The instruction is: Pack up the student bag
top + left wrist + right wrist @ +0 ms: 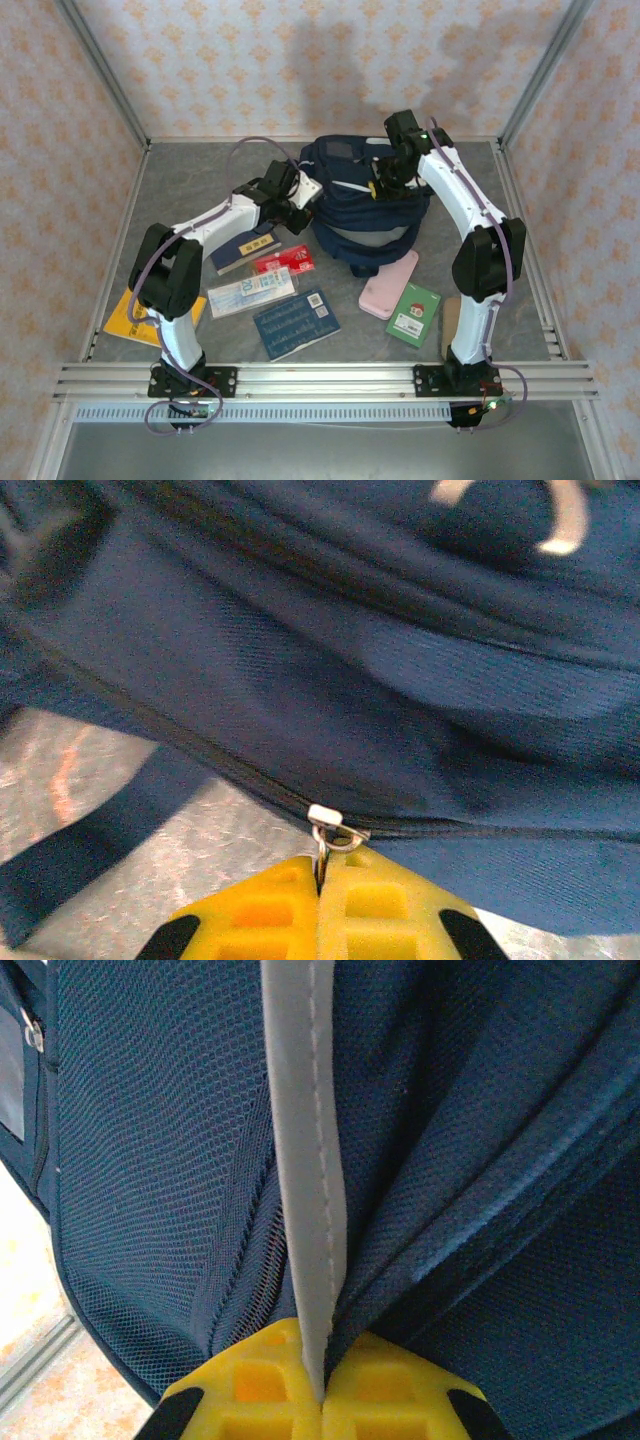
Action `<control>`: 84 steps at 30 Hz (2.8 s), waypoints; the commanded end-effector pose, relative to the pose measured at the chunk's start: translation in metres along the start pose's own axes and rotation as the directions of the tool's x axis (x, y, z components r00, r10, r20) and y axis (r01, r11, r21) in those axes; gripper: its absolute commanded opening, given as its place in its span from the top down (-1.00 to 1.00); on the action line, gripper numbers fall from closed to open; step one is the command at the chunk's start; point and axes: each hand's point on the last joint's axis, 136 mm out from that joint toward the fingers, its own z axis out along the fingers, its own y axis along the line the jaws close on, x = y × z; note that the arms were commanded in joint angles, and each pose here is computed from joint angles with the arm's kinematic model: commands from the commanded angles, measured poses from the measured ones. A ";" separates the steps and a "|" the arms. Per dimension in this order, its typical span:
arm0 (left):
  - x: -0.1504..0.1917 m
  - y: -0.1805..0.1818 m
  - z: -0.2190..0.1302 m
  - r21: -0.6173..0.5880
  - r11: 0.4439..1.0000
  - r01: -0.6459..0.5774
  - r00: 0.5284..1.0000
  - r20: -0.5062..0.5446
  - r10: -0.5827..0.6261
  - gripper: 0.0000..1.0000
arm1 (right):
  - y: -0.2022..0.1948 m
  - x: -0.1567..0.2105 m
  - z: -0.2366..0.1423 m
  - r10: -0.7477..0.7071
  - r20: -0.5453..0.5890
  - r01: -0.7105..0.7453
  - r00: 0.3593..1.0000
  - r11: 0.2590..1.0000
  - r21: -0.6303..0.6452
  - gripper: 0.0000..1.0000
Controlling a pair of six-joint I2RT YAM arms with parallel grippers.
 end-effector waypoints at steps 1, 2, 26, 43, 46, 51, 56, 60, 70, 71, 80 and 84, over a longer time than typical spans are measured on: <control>-0.005 0.043 -0.002 -0.163 0.980 0.114 0.993 0.025 -0.111 1.00 | 0.017 0.014 -0.034 -0.077 -0.033 0.072 0.997 0.990 -0.118 1.00; -0.007 0.052 -0.001 -0.196 0.971 0.137 0.991 0.024 -0.135 1.00 | 0.017 0.014 -0.034 -0.078 -0.033 0.074 0.996 0.990 -0.118 1.00; -0.070 0.078 -0.087 -0.178 0.769 0.614 0.785 0.238 -0.572 -0.06 | 0.082 0.049 -0.008 -0.035 0.005 0.035 0.999 0.923 -0.384 0.86; 0.041 -0.062 -0.118 -0.076 0.888 0.453 0.882 -0.103 -0.459 -0.23 | -0.052 0.005 -0.053 -0.743 0.222 0.731 0.631 0.665 0.150 -0.41; 0.056 -0.088 -0.108 -0.043 0.900 0.434 0.888 -0.148 -0.435 -0.23 | -0.103 -0.007 -0.061 -0.746 0.186 0.716 0.639 0.666 0.210 -0.41; 0.068 -0.115 -0.088 -0.008 0.907 0.421 0.888 -0.204 -0.413 -0.23 | -0.205 -0.036 -0.057 -0.680 0.109 0.618 0.725 0.712 0.333 -0.61; 0.076 -0.121 -0.075 -0.019 0.909 0.416 0.877 -0.255 -0.407 -0.23 | -0.234 -0.026 -0.028 -0.670 -0.010 0.635 0.743 0.699 0.330 -0.85; 0.078 -0.122 -0.072 -0.018 0.904 0.426 0.870 -0.264 -0.415 -0.23 | -0.227 -0.027 -0.014 -0.597 0.046 0.561 0.801 0.776 0.289 -0.90; 0.048 -0.144 -0.039 0.042 0.880 0.473 0.854 -0.269 -0.446 -0.24 | -0.202 -0.037 0.036 -0.596 0.019 0.572 0.803 0.778 0.258 -0.96; 0.048 -0.143 -0.038 0.038 0.879 0.474 0.853 -0.266 -0.449 -0.24 | -0.201 -0.036 0.040 -0.598 0.002 0.574 0.802 0.771 0.275 -0.97; 0.076 -0.135 -0.043 -0.006 0.886 0.463 0.850 -0.279 -0.446 -0.23 | -0.197 -0.046 0.059 -0.482 0.078 0.429 0.873 0.833 0.349 -0.99; 0.084 -0.133 -0.048 -0.014 0.886 0.464 0.849 -0.276 -0.450 -0.23 | -0.192 -0.042 0.074 -0.494 0.058 0.447 0.868 0.825 0.346 -0.99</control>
